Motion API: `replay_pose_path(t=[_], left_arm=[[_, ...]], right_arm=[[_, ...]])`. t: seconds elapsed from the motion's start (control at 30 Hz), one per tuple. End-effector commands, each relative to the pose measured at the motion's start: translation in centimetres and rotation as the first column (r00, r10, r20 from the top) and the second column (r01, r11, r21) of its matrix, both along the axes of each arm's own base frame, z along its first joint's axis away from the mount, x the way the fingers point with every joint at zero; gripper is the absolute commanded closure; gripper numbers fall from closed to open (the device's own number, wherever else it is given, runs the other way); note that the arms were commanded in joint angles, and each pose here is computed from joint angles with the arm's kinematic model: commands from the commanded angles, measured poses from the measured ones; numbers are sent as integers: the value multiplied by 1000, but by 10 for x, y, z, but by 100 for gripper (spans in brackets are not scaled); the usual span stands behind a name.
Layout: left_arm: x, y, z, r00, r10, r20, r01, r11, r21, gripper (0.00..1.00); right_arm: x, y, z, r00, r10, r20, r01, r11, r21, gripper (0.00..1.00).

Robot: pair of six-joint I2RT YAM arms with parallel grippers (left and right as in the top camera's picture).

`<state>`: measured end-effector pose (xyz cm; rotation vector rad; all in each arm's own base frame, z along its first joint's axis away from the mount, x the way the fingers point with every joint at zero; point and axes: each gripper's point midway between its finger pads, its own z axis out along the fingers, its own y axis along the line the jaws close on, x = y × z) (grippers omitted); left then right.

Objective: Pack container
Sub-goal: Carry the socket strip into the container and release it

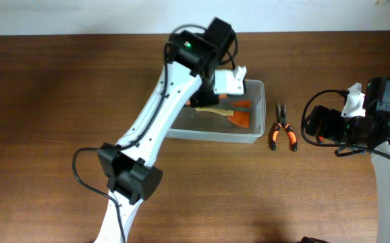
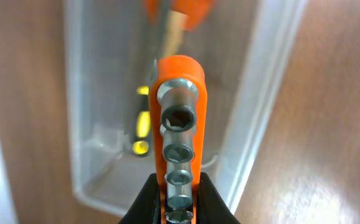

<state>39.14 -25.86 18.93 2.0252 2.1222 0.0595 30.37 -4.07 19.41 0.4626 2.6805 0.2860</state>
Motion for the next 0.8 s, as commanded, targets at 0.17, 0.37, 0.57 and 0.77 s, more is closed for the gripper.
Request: replay_pose_path(t=[0.17,0.37,0.57,0.77], left_arm=[[-3,18,-59,986,-148,-80,157,978,135,98],[-4,31,-101,978,-169,-121,191,962,197,98],[8,55,-125,986,-123,-114,147,961,236,98],[32,71,-131,996,-67,-62,78,977,196,95]], right_arm=[[4,0,5,1000,3,18,-3,1000,7,1],[4,0,5,1000,3,17,-3,1000,7,1],[2,1,4,1000,3,9,-3,1000,10,1],[2,1,4,1000,3,9,-3,1000,10,1]])
